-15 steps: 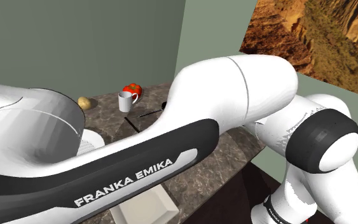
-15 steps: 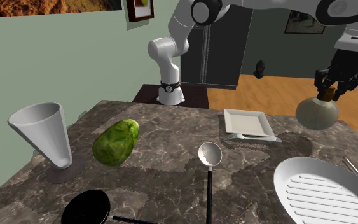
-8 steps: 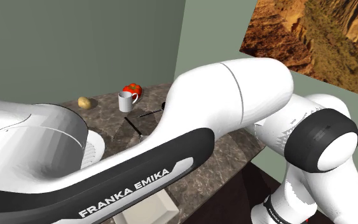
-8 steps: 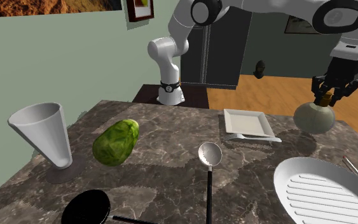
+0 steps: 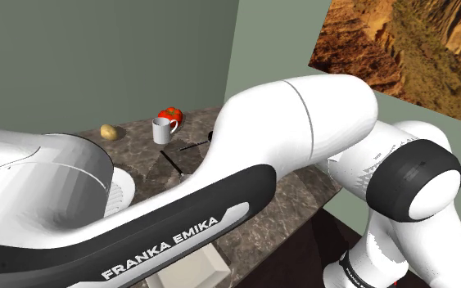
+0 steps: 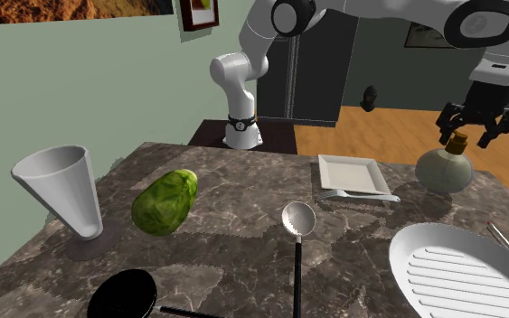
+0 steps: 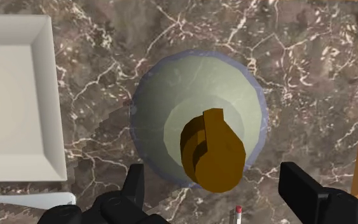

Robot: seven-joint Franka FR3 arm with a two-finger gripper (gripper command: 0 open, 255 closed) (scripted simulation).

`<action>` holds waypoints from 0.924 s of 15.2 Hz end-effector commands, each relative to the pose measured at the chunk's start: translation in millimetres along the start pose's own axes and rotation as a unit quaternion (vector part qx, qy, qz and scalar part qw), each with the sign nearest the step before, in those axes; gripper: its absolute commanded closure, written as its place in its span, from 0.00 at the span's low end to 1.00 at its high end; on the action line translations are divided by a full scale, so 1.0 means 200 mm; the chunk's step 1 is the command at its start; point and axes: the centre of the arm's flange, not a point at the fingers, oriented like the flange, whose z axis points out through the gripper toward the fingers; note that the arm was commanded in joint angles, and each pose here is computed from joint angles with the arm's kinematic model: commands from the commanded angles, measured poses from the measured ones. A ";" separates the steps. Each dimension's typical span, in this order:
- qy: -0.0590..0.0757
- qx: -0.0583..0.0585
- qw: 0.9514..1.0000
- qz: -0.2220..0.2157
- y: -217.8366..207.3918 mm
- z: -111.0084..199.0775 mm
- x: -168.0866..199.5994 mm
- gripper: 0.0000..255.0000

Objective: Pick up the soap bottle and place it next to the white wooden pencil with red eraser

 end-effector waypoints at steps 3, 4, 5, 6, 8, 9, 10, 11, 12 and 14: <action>0.000 0.000 1.000 0.000 0.00 -0.07 0.00 0.00; 0.000 0.000 1.000 0.000 0.00 -0.13 0.00 0.00; 0.000 0.000 1.000 0.000 0.00 -0.20 0.00 0.00; 0.000 0.000 1.000 0.000 0.00 -0.25 0.00 0.00; 0.000 0.000 1.000 0.000 0.00 -0.25 0.00 0.00; 0.000 0.000 1.000 0.000 0.00 -0.25 0.00 0.00; 0.000 0.000 1.000 0.000 0.00 -0.25 0.00 0.00; 0.000 0.000 1.000 0.000 0.00 -0.25 0.00 0.00; 0.000 0.000 1.000 0.000 0.00 -0.25 0.00 0.00; 0.000 0.000 1.000 0.000 0.00 -0.25 0.00 0.00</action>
